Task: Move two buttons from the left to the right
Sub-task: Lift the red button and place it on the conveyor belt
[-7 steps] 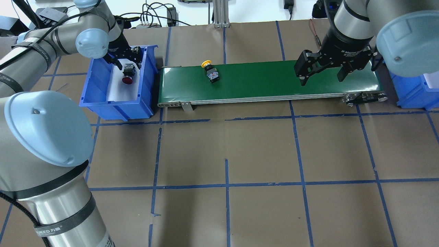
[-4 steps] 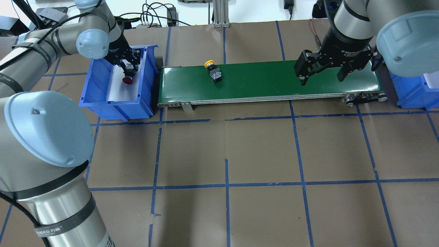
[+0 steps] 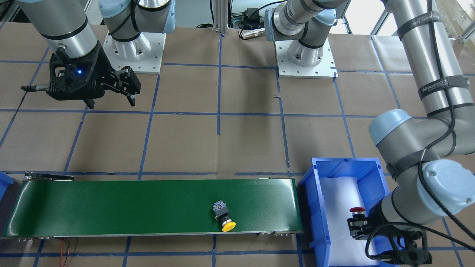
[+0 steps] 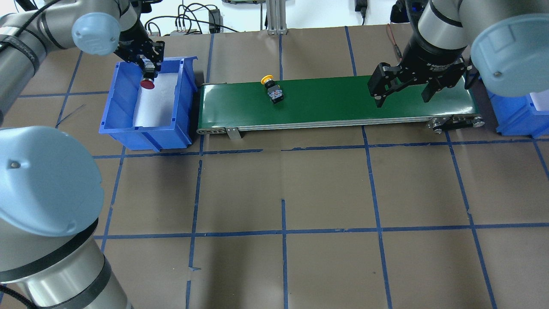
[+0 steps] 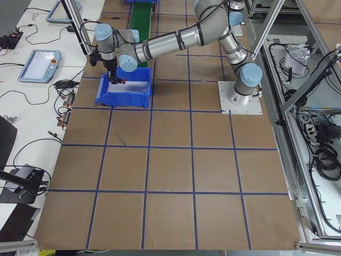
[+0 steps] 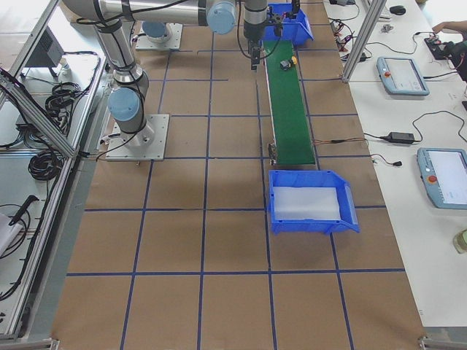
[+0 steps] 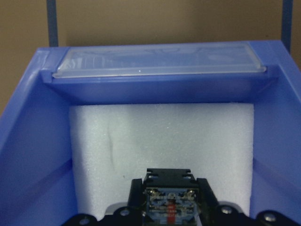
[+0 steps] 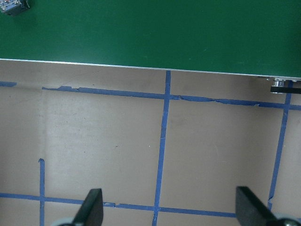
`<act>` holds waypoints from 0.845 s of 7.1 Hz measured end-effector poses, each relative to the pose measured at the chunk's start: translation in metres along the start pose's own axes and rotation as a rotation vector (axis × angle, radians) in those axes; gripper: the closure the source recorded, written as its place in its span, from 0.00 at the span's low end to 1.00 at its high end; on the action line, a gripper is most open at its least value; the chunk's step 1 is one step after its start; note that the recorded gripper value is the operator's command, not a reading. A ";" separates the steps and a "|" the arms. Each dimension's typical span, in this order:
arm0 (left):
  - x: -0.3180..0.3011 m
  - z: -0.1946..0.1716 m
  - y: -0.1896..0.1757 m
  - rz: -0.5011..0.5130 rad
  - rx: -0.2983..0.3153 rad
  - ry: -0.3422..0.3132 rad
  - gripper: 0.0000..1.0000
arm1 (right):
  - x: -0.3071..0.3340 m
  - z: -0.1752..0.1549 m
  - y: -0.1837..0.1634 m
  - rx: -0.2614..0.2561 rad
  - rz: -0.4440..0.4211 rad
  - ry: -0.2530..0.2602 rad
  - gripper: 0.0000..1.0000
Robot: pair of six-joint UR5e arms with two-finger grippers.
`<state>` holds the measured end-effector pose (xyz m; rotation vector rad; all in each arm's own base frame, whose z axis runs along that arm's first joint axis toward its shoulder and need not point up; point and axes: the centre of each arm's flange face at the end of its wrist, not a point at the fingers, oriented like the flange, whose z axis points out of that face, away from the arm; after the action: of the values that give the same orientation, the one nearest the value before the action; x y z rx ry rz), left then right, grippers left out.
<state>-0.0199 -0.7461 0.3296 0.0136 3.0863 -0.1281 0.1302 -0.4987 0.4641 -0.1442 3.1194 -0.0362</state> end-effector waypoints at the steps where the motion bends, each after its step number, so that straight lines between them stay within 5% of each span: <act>1: 0.004 -0.040 0.013 0.003 0.009 -0.008 0.73 | 0.000 0.000 0.000 0.000 0.000 0.000 0.00; 4: 0.025 -0.134 0.053 0.010 0.037 -0.023 0.72 | 0.000 0.000 0.000 0.000 0.001 0.000 0.00; 6: 0.069 -0.150 0.064 -0.010 0.053 -0.016 0.72 | 0.000 0.000 0.000 0.000 0.002 0.000 0.00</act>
<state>-0.0964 -0.6698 0.4700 -0.0007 3.0668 -0.2095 0.1302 -0.4987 0.4642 -0.1408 3.1196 -0.0366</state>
